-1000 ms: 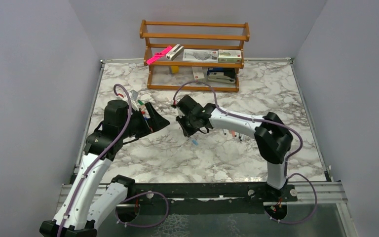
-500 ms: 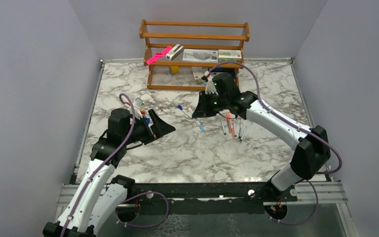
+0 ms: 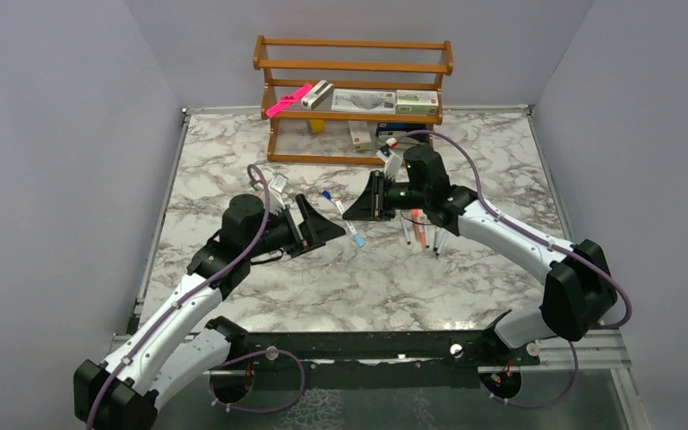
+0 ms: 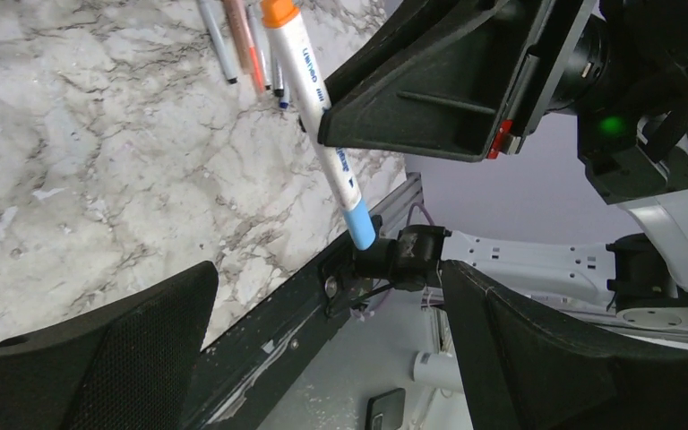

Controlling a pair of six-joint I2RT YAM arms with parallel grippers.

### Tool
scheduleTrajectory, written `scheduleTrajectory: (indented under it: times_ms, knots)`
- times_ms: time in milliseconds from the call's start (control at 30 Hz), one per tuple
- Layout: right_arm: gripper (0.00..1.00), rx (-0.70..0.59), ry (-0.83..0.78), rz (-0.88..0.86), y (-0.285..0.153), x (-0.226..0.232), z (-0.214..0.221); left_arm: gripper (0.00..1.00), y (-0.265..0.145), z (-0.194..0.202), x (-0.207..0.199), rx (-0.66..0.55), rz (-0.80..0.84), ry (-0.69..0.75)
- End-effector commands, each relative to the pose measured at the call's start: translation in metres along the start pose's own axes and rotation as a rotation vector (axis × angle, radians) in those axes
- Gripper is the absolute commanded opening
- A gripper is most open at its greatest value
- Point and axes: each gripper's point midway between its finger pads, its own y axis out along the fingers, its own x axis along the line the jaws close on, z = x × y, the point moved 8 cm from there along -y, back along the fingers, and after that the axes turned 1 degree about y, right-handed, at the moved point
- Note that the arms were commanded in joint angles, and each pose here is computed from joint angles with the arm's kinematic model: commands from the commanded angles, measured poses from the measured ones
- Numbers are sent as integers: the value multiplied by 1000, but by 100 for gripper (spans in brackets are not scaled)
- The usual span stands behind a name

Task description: Open the pen caps

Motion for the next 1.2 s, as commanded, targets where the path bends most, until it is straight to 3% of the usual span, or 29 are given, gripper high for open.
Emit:
scheduleTrajectory:
  times_ms: [0,167,333,667,967,1167]
  knots:
    - [13,-69,24,-151,-12,27,-8,99,22,3,-16,-38,68,21]
    - [13,-105,72,-191,-15,31,-9,98,32,13,-24,-40,79,32]
    - [13,-128,93,-233,-17,35,-8,91,40,21,-27,-45,76,32]
    - [13,-148,120,-236,-23,32,-1,64,56,30,-36,-41,100,27]
    - [13,-153,126,-226,-26,29,5,35,60,34,-40,-35,118,20]
    - [13,-162,131,-216,-27,27,6,9,63,36,-42,-22,122,21]
